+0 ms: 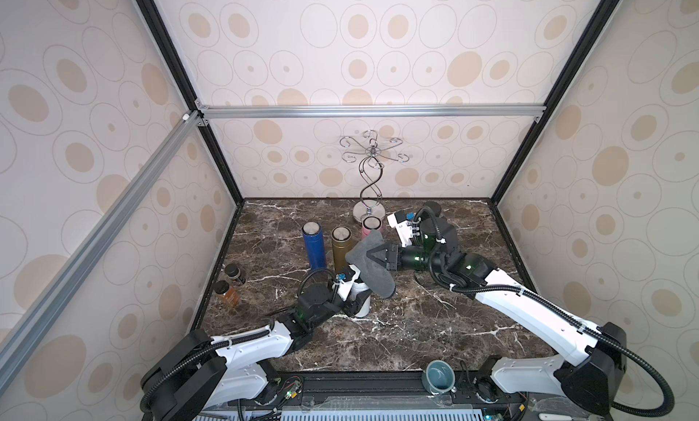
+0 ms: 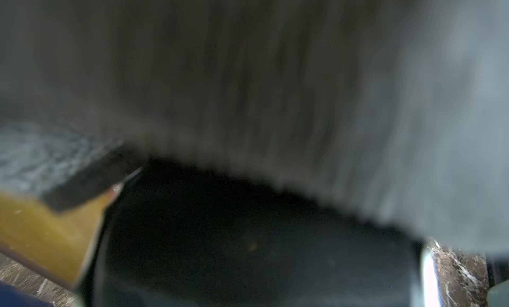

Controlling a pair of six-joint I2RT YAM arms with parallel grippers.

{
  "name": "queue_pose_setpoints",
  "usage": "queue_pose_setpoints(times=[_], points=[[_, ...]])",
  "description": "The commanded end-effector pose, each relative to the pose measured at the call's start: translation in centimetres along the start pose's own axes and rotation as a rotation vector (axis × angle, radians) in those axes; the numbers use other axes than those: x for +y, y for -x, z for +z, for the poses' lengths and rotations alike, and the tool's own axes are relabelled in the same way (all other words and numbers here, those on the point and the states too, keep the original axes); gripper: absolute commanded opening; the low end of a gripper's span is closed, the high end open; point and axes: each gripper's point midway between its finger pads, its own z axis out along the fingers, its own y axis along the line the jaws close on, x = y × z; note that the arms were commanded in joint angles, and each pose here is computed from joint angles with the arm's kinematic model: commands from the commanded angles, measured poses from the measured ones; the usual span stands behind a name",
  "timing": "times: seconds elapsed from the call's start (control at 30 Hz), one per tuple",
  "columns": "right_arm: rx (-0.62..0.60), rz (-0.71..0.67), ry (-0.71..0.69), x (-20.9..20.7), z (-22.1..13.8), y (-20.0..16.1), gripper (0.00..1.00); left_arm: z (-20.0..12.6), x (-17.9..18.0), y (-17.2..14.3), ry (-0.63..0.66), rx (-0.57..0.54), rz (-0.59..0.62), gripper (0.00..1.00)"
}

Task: Wipe the surface of the thermos
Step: Wipe the dirt from the surface of the thermos.

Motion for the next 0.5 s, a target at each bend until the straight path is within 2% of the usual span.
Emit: queue_pose_setpoints(times=[0.0,0.27,0.47], points=[[0.03,0.032,-0.014,-0.4,1.1,-1.3,0.0,-0.1,-0.3,2.6,-0.01,-0.099,0.019,0.0],[0.149,0.066,-0.058,-1.6,3.3,-5.4,0.0,-0.1,-0.3,2.7,-0.006,-0.105,0.02,0.0],[0.192,0.11,-0.098,-3.4,3.5,-7.7,0.0,-0.2,-0.1,2.9,0.008,-0.109,0.022,0.0]])
